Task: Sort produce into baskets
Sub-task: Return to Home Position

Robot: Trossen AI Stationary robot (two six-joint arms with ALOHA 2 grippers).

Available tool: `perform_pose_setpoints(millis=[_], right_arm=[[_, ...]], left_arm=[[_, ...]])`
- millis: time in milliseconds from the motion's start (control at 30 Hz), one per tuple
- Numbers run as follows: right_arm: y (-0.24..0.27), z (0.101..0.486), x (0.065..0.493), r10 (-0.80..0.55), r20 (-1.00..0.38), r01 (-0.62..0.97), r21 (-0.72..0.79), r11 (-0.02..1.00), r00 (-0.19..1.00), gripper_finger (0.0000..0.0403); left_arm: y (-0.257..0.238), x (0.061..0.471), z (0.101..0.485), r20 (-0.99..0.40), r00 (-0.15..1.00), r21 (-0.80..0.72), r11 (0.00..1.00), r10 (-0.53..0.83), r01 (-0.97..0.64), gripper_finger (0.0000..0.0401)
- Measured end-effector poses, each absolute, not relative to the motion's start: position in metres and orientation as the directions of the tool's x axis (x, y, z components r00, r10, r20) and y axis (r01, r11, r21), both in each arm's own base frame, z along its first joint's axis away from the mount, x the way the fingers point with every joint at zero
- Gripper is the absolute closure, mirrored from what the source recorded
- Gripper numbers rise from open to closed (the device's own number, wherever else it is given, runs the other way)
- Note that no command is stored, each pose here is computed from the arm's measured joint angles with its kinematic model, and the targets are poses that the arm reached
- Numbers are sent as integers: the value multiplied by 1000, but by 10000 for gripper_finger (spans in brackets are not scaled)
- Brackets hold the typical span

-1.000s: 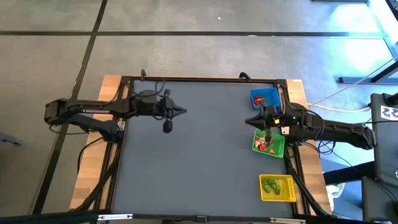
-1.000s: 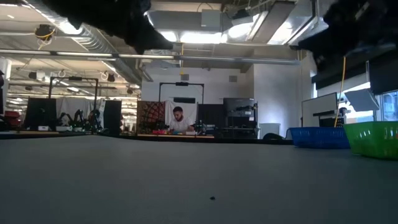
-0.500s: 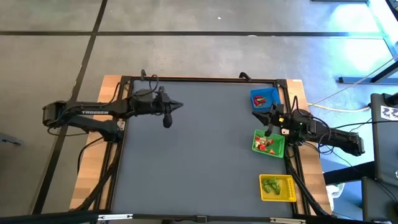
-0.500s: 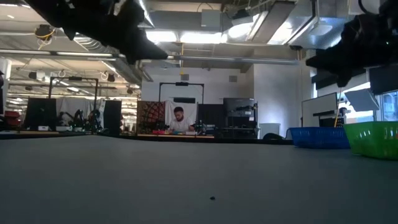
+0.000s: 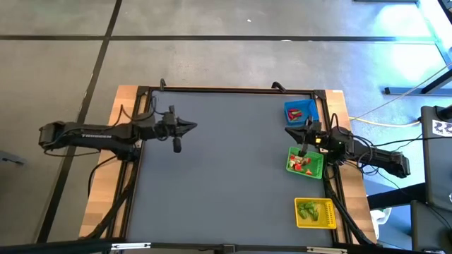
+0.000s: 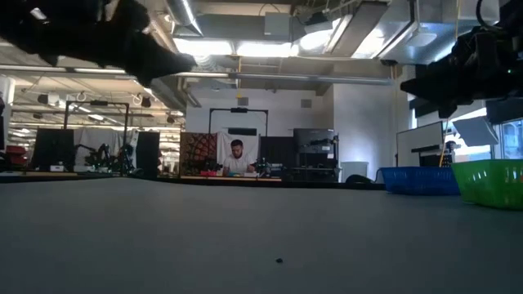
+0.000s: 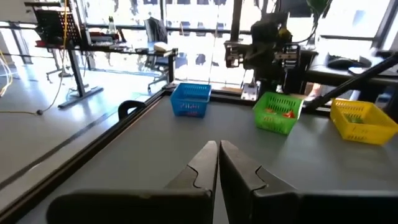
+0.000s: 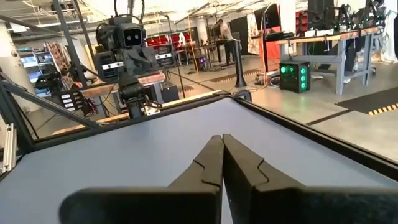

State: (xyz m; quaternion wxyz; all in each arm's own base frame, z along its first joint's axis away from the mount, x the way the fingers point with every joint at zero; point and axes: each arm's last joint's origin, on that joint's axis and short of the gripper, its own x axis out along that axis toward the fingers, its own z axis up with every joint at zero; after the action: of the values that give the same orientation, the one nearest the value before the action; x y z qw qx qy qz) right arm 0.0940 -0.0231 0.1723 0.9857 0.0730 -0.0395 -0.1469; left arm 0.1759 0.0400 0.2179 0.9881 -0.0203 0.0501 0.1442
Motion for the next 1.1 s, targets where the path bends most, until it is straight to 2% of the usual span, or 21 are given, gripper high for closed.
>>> perform_pose_setpoints(millis=[200,367,633,767,933,1100], right_arm=[[-24,172,94,-306,51,295,156,943,951,393],[-23,171,94,-297,44,287,155,945,954,393],[-23,170,95,-290,40,281,159,946,956,393],[-23,170,95,-290,39,281,159,946,956,393],[-23,170,95,-289,37,280,159,947,957,393],[-23,170,95,-290,42,280,160,947,956,393]], left_arm=[[32,151,190,-112,953,-50,956,281,-287,382],[29,130,162,-42,942,-99,936,334,-337,382],[28,116,165,-41,931,-128,922,362,-365,382],[25,105,159,-89,928,-141,918,361,-371,382],[22,94,170,42,951,-103,948,308,-302,382],[23,95,168,17,953,-137,945,302,-297,382]])
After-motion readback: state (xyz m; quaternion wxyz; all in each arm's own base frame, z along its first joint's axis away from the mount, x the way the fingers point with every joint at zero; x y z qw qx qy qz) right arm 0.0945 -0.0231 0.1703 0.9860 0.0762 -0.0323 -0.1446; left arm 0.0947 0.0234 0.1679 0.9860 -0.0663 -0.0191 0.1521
